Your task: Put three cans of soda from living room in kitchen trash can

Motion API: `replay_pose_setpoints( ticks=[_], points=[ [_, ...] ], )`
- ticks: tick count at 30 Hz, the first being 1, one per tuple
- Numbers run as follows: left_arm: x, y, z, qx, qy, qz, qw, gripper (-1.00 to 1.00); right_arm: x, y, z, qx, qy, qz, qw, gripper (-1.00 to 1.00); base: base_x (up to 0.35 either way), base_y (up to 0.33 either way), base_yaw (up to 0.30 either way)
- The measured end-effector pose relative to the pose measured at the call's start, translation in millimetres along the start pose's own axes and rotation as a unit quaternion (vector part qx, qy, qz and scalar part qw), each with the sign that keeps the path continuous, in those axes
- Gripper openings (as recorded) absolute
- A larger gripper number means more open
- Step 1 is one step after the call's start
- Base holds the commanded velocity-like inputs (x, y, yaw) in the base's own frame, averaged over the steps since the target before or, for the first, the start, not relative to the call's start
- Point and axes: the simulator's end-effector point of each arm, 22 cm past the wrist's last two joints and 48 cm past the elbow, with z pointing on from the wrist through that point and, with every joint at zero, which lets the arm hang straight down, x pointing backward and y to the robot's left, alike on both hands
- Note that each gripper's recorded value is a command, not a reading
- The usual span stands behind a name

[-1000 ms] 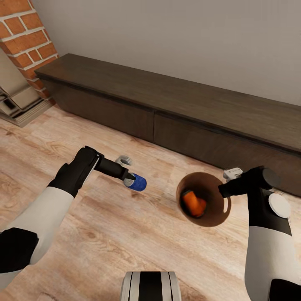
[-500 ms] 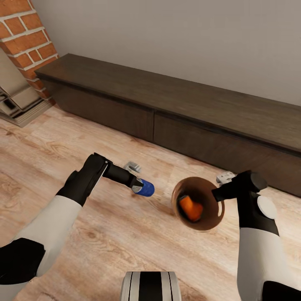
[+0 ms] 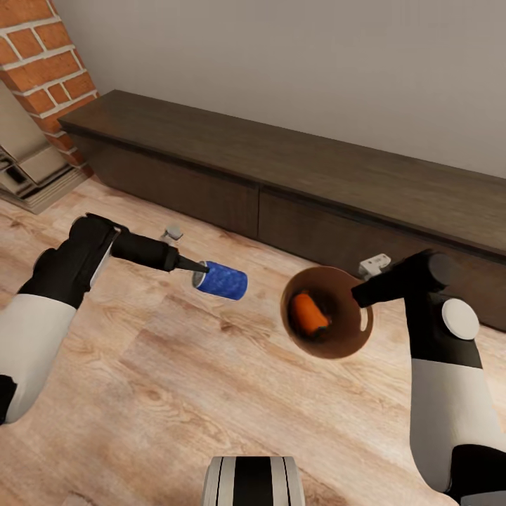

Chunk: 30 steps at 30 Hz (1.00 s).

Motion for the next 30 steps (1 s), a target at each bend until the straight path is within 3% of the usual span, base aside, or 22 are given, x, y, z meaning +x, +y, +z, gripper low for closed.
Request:
replay_pose_setpoints(
  ticks=[2,4,13,19,22,30],
  points=[
    [-4,-6,-0.9,0.008,-0.005,0.005,0.9999,-1.00,6,-6,3.2,0.012,0.014,0.002,0.9998,-1.00,0.000,0.000,0.000],
    [-4,-7,-1.0,0.010,-0.006,0.005,0.9999,-1.00,2,3,5.0,-0.008,0.007,0.002,0.9999,-1.00,0.000,0.000,0.000],
    [-6,-11,0.1,0.015,-0.008,0.010,0.9998,-1.00,3,15,13.1,-0.020,0.015,0.002,0.9997,-1.00,0.000,0.000,0.000],
    [-15,-31,7.0,0.035,-0.012,0.032,0.9988,-1.00,-14,49,22.0,-0.056,0.016,-0.010,0.9983,-1.00,0.000,0.000,0.000],
    [-25,-53,25.7,0.056,-0.005,0.058,0.9968,-1.00,-19,59,25.6,-0.063,0.020,-0.013,0.9977,-1.00,0.000,0.000,0.000],
    [-26,-80,59.7,0.077,0.031,0.087,0.9928,-1.00,-28,68,28.6,-0.074,0.025,-0.017,0.9968,-1.00,0.000,0.000,0.000]
  ],
)
